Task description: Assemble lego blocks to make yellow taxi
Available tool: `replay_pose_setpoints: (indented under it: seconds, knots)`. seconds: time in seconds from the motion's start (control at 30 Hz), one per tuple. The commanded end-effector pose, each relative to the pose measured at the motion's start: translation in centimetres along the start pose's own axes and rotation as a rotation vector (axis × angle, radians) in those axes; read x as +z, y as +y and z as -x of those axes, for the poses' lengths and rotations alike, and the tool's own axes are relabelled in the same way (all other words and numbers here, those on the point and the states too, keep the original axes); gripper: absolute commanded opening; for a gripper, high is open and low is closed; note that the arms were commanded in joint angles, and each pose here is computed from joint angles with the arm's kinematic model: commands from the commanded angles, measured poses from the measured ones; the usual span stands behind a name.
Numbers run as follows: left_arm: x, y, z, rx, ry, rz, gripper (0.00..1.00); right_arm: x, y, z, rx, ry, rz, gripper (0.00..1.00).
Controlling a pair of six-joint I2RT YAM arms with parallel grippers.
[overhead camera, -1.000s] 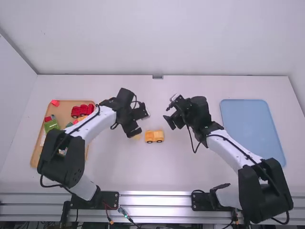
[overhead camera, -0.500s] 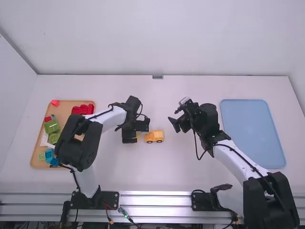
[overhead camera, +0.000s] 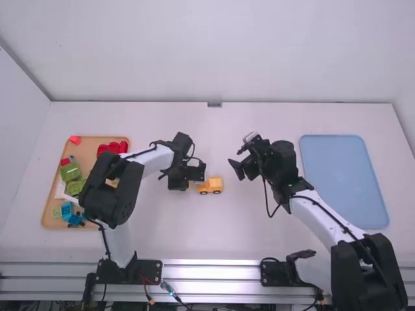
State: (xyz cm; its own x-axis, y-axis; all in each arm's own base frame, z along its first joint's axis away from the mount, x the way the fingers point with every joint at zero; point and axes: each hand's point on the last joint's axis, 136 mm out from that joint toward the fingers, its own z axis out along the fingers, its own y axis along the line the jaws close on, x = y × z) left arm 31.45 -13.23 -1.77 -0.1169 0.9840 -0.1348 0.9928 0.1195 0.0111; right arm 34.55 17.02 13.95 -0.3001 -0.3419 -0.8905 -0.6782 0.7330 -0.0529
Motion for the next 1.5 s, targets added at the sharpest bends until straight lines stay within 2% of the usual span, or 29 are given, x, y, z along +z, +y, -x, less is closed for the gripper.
replay_pose_setpoints:
  seconds: [0.0,0.1,0.3,0.43,0.5,0.53,0.57,0.63,0.73,0.9,0.97,1.07,1.1,1.13,1.2,1.33,1.37,1.4,1.47]
  knots:
    - [0.1,-0.2,0.4,-0.019,-0.021,-0.018,0.33,-0.2,0.4,0.1,0.000,-0.007,0.007,0.99]
    - [0.1,-0.5,0.3,-0.020,-0.014,-0.029,0.23,-0.2,0.3,0.0,0.001,-0.006,0.005,0.99]
    - [0.2,-0.5,0.1,-0.216,-0.008,-0.030,0.22,-0.3,-0.1,0.5,-0.005,-0.028,-0.007,0.99]
    - [0.1,0.9,0.7,-0.515,-0.044,0.017,0.22,-0.5,-0.9,1.5,-0.017,-0.070,-0.030,0.99]
    - [0.1,1.6,0.6,-0.696,-0.041,0.054,0.20,-0.7,-1.5,2.2,-0.026,-0.098,-0.048,0.99]
    - [0.0,2.2,-0.1,-0.821,-0.018,0.098,0.13,-0.8,-1.8,2.6,-0.030,-0.114,-0.059,0.99]
    - [0.0,2.3,-0.2,-0.840,-0.014,0.105,0.12,-0.8,-1.9,2.6,-0.030,-0.116,-0.061,0.99]
    - [-0.4,2.8,-2.2,-1.189,0.046,0.193,0.02,-1.0,-2.5,3.1,-0.036,-0.140,-0.079,0.99]
    - [-0.9,2.1,-4.1,-1.591,0.100,0.259,0.02,-1.2,-2.8,3.5,-0.040,-0.157,-0.089,0.99]
    - [-0.8,0.7,-4.2,-2.166,0.091,0.279,0.02,-1.2,-2.8,3.6,-0.042,-0.159,-0.087,0.99]
    - [-0.6,0.1,-3.1,-2.399,0.072,0.207,0.02,-1.2,-2.8,3.5,-0.041,-0.157,-0.087,0.99]
    - [-0.4,-0.6,-1.7,-2.588,0.076,0.102,0.02,-1.2,-2.7,3.4,-0.039,-0.154,-0.082,0.99]
    - [-0.4,-0.8,-1.3,-2.661,0.082,0.073,0.05,-1.1,-2.6,3.4,-0.039,-0.152,-0.078,0.99]
    - [-0.3,-1.0,-1.0,-2.761,0.090,0.045,0.15,-1.1,-2.5,3.2,-0.036,-0.146,-0.071,0.99]
    - [-0.3,-1.1,-0.7,-2.833,0.096,0.023,0.22,-1.1,-2.3,3.1,-0.034,-0.142,-0.062,0.99]
    - [-0.4,-1.5,-0.7,-2.989,0.122,0.032,0.23,-1.1,-2.2,3.0,-0.031,-0.137,-0.054,0.99]
    - [-0.4,-2.0,-0.6,-3.060,0.157,0.019,0.30,-1.1,-2.2,3.0,-0.031,-0.137,-0.054,0.99]
    - [-0.4,-2.2,-0.5,-3.095,0.171,0.011,0.46,-1.1,-2.2,3.0,-0.031,-0.137,-0.055,0.99]
    - [-0.4,-2.3,-0.2,-3.138,0.182,-0.009,0.57,-1.1,-2.2,3.0,-0.032,-0.138,-0.054,0.99]
